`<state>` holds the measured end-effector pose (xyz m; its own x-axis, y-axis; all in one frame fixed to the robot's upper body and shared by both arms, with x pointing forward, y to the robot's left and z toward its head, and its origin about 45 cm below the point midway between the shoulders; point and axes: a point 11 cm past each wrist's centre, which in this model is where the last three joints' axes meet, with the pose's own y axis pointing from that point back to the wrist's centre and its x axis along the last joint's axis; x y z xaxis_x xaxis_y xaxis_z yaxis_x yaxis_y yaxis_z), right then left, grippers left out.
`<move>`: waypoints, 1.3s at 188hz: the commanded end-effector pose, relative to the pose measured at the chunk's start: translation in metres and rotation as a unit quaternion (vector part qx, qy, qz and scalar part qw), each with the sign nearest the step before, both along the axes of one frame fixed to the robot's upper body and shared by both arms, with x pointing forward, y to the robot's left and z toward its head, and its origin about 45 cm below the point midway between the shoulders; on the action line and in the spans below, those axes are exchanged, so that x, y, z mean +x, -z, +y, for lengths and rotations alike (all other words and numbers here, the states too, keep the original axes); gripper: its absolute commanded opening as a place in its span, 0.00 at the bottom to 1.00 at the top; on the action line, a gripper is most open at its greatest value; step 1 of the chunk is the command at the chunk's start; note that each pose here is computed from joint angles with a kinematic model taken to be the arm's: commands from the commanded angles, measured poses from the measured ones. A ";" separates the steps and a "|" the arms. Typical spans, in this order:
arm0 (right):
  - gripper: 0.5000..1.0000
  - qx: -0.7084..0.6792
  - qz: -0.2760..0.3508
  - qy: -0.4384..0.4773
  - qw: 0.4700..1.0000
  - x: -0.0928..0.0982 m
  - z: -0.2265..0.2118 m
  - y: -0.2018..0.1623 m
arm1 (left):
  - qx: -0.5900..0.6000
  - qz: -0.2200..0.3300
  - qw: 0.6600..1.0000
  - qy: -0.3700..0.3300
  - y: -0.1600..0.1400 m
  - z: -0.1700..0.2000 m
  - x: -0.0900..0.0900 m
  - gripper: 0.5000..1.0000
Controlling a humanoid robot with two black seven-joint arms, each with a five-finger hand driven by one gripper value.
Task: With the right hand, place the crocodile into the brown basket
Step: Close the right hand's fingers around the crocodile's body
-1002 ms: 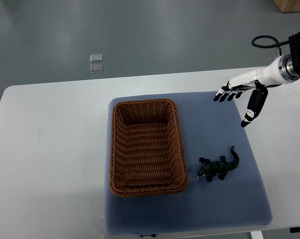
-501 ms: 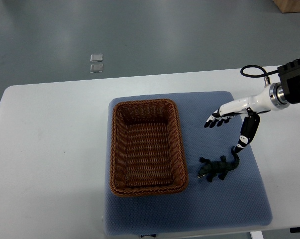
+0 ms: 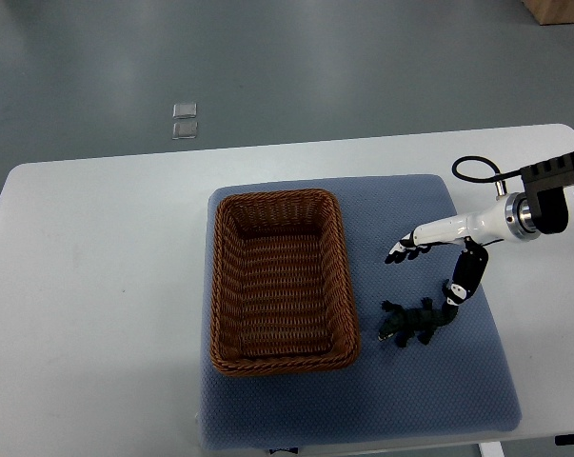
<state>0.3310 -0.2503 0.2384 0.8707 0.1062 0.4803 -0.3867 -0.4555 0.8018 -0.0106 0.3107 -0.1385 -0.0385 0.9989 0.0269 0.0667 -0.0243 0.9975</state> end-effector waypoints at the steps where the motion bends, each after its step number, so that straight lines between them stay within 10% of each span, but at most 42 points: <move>1: 0.85 0.005 0.002 0.003 1.000 -0.002 0.002 0.006 | -0.001 0.000 1.000 0.001 0.000 -0.001 0.000 1.00; 244: 0.82 -0.004 0.019 0.033 0.999 -0.012 -0.010 0.055 | 0.003 0.000 1.000 0.000 0.000 0.000 0.000 1.00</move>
